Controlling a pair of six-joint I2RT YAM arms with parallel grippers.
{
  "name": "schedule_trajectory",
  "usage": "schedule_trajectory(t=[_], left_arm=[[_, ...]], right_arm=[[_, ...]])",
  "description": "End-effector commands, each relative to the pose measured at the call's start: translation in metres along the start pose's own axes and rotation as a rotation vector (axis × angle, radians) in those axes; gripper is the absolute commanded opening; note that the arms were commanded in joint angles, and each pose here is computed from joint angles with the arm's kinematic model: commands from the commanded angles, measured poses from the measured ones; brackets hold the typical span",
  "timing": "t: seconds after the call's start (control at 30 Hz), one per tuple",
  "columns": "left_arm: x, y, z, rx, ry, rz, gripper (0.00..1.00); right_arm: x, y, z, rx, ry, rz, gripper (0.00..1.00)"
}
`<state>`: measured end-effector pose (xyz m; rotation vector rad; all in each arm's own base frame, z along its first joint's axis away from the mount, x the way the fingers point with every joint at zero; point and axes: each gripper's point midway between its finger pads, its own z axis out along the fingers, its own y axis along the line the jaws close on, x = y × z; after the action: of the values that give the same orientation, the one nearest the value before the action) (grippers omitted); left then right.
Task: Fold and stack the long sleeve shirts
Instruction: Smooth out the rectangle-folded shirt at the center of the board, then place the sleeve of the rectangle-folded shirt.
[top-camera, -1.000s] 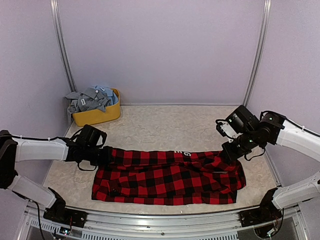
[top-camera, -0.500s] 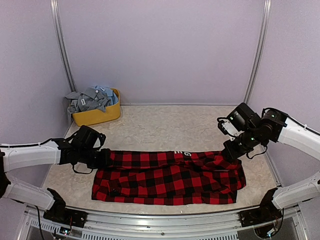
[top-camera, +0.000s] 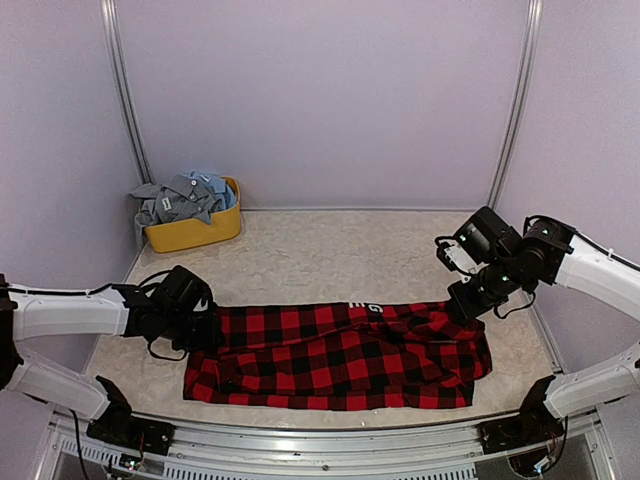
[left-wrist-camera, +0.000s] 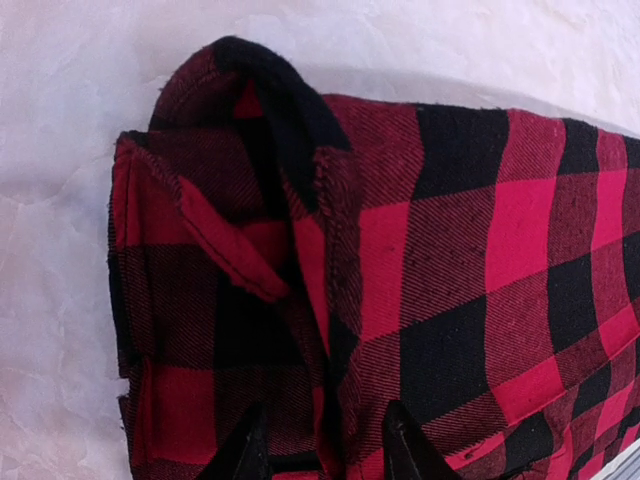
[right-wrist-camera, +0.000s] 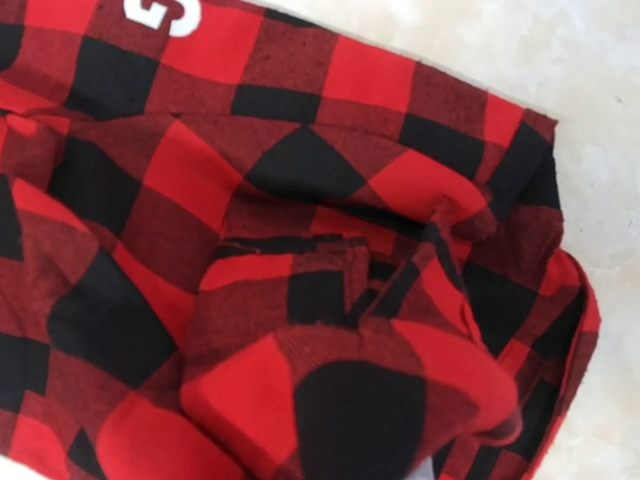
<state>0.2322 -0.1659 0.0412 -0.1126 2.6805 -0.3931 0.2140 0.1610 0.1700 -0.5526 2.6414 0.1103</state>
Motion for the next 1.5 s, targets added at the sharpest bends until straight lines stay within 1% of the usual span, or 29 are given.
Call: schedule_trajectory(t=[0.0, 0.13, 0.23, 0.3, 0.4, 0.53, 0.57, 0.6, 0.73, 0.8, 0.83, 0.9, 0.97, 1.07, 1.13, 1.2, 1.3, 1.47], left_arm=[[-0.026, -0.015, -0.014, 0.007, -0.096, 0.021, 0.39], [-0.043, -0.045, -0.027, 0.084, -0.158, 0.070, 0.48], [-0.046, -0.066, -0.024, 0.170, -0.158, 0.101, 0.53], [-0.046, -0.073, -0.018, 0.195, -0.150, 0.118, 0.55], [-0.046, -0.078, -0.003, 0.171, -0.131, 0.151, 0.56], [-0.051, -0.093, 0.005, 0.165, -0.134, 0.189, 0.57], [-0.051, -0.096, 0.007, 0.162, -0.135, 0.196, 0.57], [-0.053, -0.100, 0.007, 0.164, -0.140, 0.200, 0.57], [-0.062, -0.109, 0.008, 0.141, -0.173, 0.213, 0.58], [-0.067, -0.113, 0.007, 0.134, -0.187, 0.220, 0.59], [-0.069, -0.114, 0.006, 0.129, -0.193, 0.226, 0.60], [-0.073, -0.115, 0.005, 0.112, -0.205, 0.234, 0.63], [-0.077, -0.113, 0.002, 0.091, -0.226, 0.234, 0.67], [-0.080, -0.109, -0.002, 0.079, -0.248, 0.227, 0.74], [-0.080, -0.109, -0.005, 0.082, -0.257, 0.222, 0.77], [-0.080, -0.109, -0.006, 0.086, -0.260, 0.222, 0.78], [-0.078, -0.108, -0.004, 0.088, -0.256, 0.224, 0.79], [-0.074, -0.109, 0.001, 0.095, -0.242, 0.232, 0.79]], right_arm=[[-0.006, 0.003, -0.001, -0.004, -0.009, -0.005, 0.00], [-0.004, 0.007, 0.010, -0.019, -0.003, -0.011, 0.00], [-0.006, 0.013, 0.019, -0.040, 0.000, -0.018, 0.00], [-0.006, 0.019, 0.025, -0.069, 0.011, -0.024, 0.00], [-0.004, 0.032, 0.032, -0.124, 0.022, -0.029, 0.00], [0.020, 0.036, 0.040, -0.138, 0.096, -0.019, 0.00], [0.027, 0.040, 0.039, -0.168, 0.116, -0.010, 0.01], [0.032, 0.043, 0.039, -0.186, 0.125, 0.000, 0.04], [0.038, 0.050, 0.032, -0.233, 0.126, 0.030, 0.25], [0.031, 0.044, 0.029, -0.194, 0.100, 0.035, 0.47], [0.025, 0.041, 0.026, -0.179, 0.084, 0.039, 0.54], [0.010, 0.034, 0.020, -0.126, 0.035, 0.050, 0.66], [-0.002, 0.027, 0.017, -0.080, 0.002, 0.062, 0.74], [-0.007, 0.010, 0.027, 0.026, 0.015, 0.079, 0.80], [-0.007, -0.005, 0.031, 0.121, 0.034, 0.087, 0.82], [-0.007, -0.011, 0.033, 0.163, 0.044, 0.092, 0.83], [-0.004, -0.009, 0.041, 0.141, 0.056, 0.085, 0.83], [0.013, -0.007, 0.062, 0.111, 0.119, 0.080, 0.79]])
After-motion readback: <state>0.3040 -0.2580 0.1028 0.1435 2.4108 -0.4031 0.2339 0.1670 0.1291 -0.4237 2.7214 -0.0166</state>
